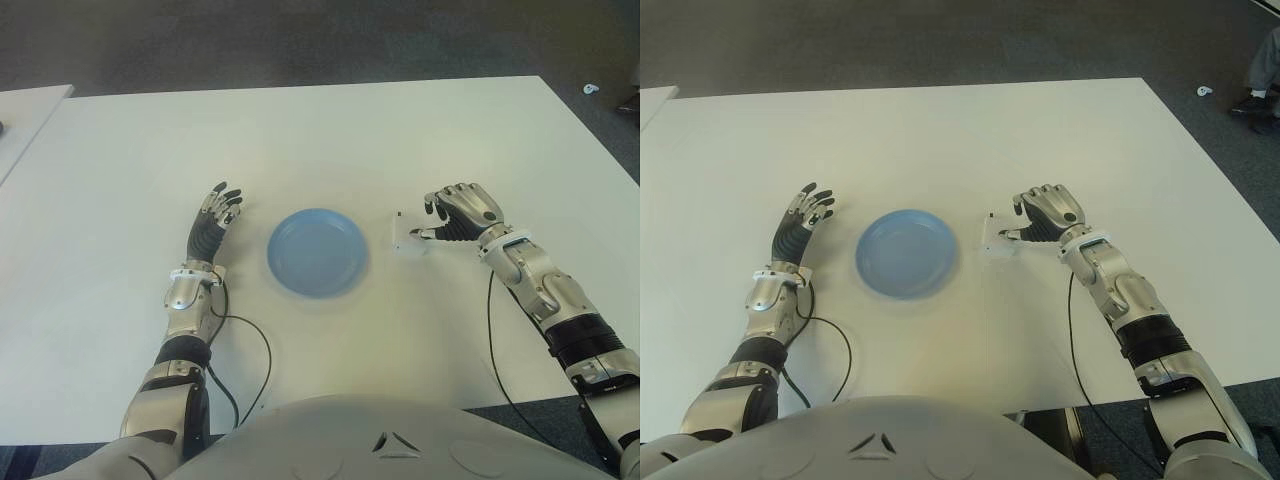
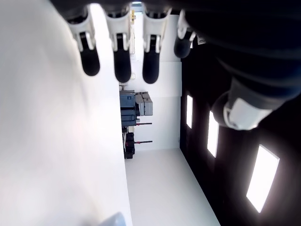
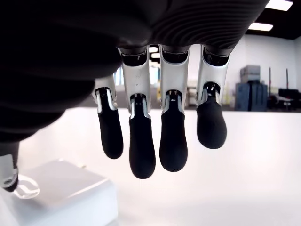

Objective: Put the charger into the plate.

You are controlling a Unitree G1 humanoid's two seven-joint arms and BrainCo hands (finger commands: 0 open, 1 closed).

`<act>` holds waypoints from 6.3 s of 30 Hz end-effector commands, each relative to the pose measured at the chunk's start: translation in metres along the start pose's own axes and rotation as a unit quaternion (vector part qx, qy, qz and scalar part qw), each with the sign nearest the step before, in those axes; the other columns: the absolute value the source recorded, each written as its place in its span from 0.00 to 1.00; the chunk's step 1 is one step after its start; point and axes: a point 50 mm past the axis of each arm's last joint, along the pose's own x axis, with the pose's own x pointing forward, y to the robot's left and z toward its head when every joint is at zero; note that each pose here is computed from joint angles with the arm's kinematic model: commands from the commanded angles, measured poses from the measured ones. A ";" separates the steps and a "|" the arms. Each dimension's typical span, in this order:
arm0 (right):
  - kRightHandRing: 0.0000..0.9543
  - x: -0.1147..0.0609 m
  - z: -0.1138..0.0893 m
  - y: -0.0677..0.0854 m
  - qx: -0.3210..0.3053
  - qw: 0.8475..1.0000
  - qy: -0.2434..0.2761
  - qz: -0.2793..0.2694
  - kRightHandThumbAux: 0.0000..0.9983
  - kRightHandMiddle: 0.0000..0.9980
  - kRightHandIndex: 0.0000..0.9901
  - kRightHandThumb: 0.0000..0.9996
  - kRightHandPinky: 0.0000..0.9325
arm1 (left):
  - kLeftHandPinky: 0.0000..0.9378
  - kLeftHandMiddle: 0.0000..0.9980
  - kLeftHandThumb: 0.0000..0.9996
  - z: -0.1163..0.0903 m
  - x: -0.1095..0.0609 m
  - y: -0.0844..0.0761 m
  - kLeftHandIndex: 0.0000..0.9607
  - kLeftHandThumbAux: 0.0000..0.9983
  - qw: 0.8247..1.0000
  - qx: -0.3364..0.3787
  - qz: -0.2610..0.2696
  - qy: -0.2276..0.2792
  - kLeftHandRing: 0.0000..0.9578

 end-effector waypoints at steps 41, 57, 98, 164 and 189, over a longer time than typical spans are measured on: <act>0.28 0.002 0.001 0.009 0.012 0.999 -0.047 -0.001 0.39 0.30 0.18 0.42 0.28 | 0.22 0.22 0.00 -0.044 -0.038 -0.013 0.12 0.49 0.993 -0.030 0.004 0.112 0.21; 0.00 -0.003 0.004 0.005 -0.007 0.991 -0.064 0.121 0.10 0.00 0.00 0.30 0.00 | 0.23 0.23 0.00 -0.044 -0.038 -0.013 0.11 0.50 0.993 -0.029 -0.001 0.110 0.22; 0.00 -0.006 0.008 0.009 -0.035 0.973 -0.063 0.218 0.08 0.00 0.00 0.29 0.00 | 0.24 0.24 0.00 -0.043 -0.037 -0.012 0.11 0.49 0.993 -0.035 -0.015 0.115 0.24; 0.00 -0.005 -0.003 0.046 -0.069 0.985 -0.039 0.156 0.12 0.00 0.00 0.32 0.00 | 0.23 0.21 0.00 -0.045 -0.040 -0.006 0.10 0.48 0.992 -0.029 -0.010 0.122 0.22; 0.00 -0.015 -0.008 0.055 -0.083 0.978 -0.057 0.183 0.12 0.00 0.00 0.27 0.00 | 0.23 0.22 0.00 -0.044 -0.040 -0.008 0.10 0.48 0.992 -0.027 -0.016 0.121 0.22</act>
